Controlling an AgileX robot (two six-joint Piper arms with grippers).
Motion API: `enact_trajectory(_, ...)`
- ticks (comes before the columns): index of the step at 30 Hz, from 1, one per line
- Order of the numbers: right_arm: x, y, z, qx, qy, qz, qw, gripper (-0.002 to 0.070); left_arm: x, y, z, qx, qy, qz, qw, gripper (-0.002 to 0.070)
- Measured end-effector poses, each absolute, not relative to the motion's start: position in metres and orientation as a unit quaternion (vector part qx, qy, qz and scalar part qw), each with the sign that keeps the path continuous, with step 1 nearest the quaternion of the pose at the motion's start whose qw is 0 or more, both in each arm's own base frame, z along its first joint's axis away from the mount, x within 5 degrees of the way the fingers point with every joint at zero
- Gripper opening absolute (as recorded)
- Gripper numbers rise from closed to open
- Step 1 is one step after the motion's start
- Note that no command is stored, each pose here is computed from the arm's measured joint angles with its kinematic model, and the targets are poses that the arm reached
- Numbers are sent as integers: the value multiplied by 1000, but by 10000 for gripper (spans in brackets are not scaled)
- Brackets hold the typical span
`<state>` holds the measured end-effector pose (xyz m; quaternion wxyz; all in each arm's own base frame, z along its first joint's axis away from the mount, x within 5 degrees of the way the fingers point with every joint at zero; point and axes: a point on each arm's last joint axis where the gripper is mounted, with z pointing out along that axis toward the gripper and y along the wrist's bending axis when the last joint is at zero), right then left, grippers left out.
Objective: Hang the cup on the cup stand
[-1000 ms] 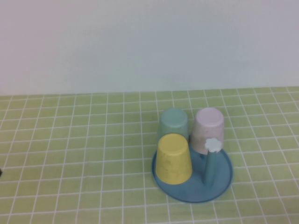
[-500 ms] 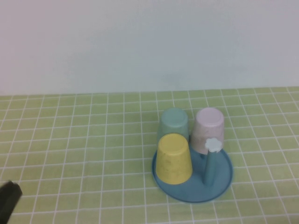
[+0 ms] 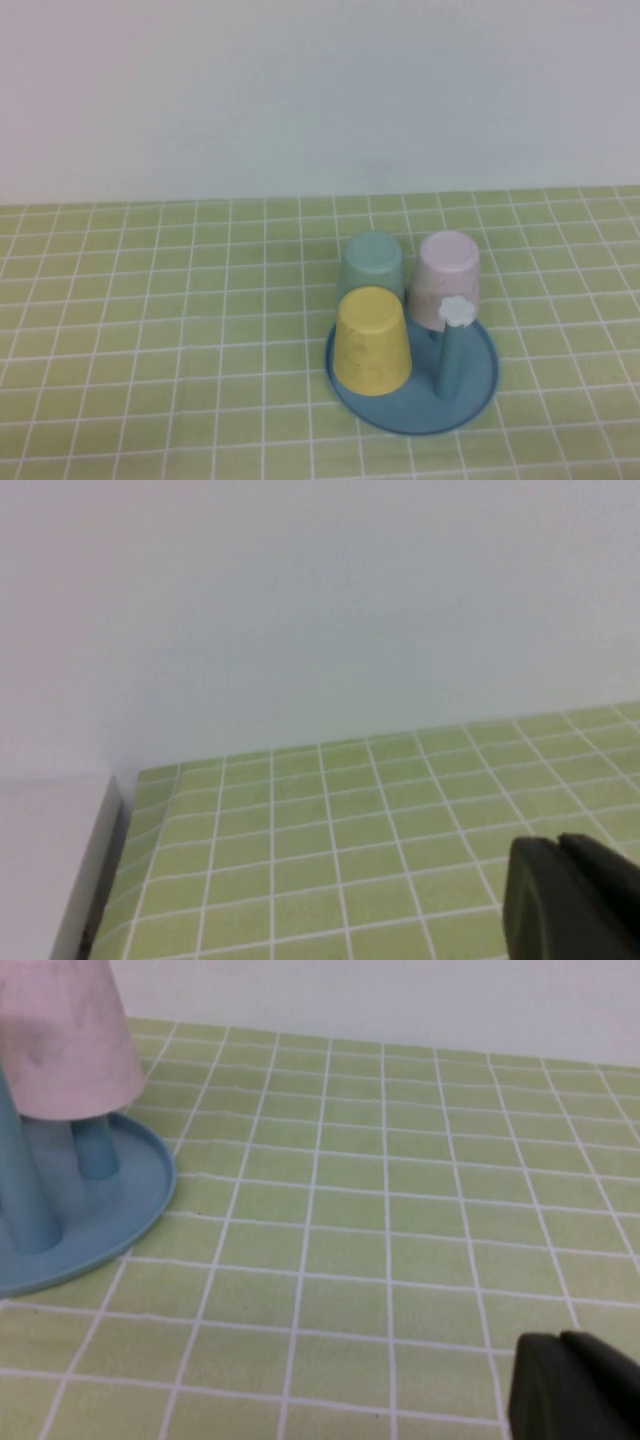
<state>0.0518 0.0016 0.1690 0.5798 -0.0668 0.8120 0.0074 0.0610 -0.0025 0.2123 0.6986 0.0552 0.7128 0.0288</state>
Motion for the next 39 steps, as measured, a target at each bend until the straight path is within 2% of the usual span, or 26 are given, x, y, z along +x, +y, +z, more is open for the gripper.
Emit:
enact_trajectory(2,52,2,170,-79,810,0,580,-2,59,-2,195,61,717,34,693,0)
enact_trajectory(6,52,2,169,-107,808,-20,579,-2,54,-4,181,70,760,26,646,0)
enact_trajectory(10,52,2,169,-114,808,-25,578,-2,52,-5,173,44,792,-6,609,0)
enact_trajectory(16,52,-1,169,-123,808,-51,573,-2,52,-5,173,34,792,-14,609,0)
enact_trajectory(21,51,-4,169,-78,816,-35,571,-1,52,-5,173,33,792,-14,609,0)
enact_trajectory(39,51,-6,169,-43,819,-36,571,-1,52,-5,173,34,792,-14,609,0)
